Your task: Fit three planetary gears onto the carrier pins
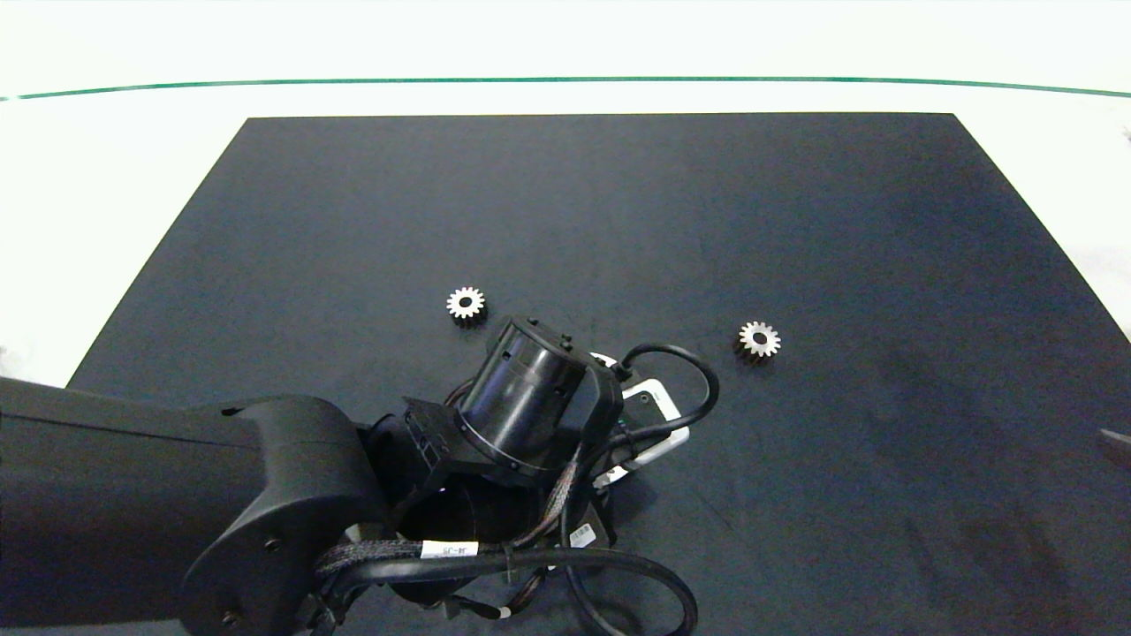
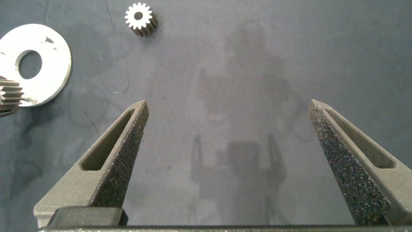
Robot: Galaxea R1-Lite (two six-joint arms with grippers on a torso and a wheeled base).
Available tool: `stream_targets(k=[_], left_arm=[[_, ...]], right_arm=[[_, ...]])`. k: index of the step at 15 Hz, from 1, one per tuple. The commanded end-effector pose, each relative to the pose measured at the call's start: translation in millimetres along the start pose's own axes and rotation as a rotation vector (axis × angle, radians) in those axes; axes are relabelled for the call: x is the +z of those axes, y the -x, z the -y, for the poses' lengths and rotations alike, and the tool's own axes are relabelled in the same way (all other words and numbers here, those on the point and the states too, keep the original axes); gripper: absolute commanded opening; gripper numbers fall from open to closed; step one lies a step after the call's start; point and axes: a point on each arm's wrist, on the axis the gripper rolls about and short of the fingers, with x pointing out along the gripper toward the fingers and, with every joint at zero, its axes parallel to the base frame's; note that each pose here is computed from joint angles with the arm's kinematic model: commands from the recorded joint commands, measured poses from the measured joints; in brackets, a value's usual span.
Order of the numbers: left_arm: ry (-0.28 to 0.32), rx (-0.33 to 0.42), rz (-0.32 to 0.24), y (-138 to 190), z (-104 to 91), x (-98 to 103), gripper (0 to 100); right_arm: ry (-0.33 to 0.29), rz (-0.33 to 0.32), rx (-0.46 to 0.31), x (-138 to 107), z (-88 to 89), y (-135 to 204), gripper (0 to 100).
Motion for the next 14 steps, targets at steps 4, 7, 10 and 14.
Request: stream_targets(k=[4,7,10,14], left_arm=[[-0.007,0.007,0.007,1,-1.5,2,100],[-0.003,0.010,0.011,9,-5.8,3,100],[0.010,0.028,0.033,21,-14.2,7,100],[0.013,0.027,0.045,30,-19.6,17,100]], right_arm=[[0.000,-0.005,0.002,-1,-0.1,-1,100],[0.000,-0.008,0.004,-1,-0.1,-1,100],[0.000,-0.008,0.004,-2,0.0,-1,100],[0.000,-0.003,0.004,-1,-0.1,0,100]])
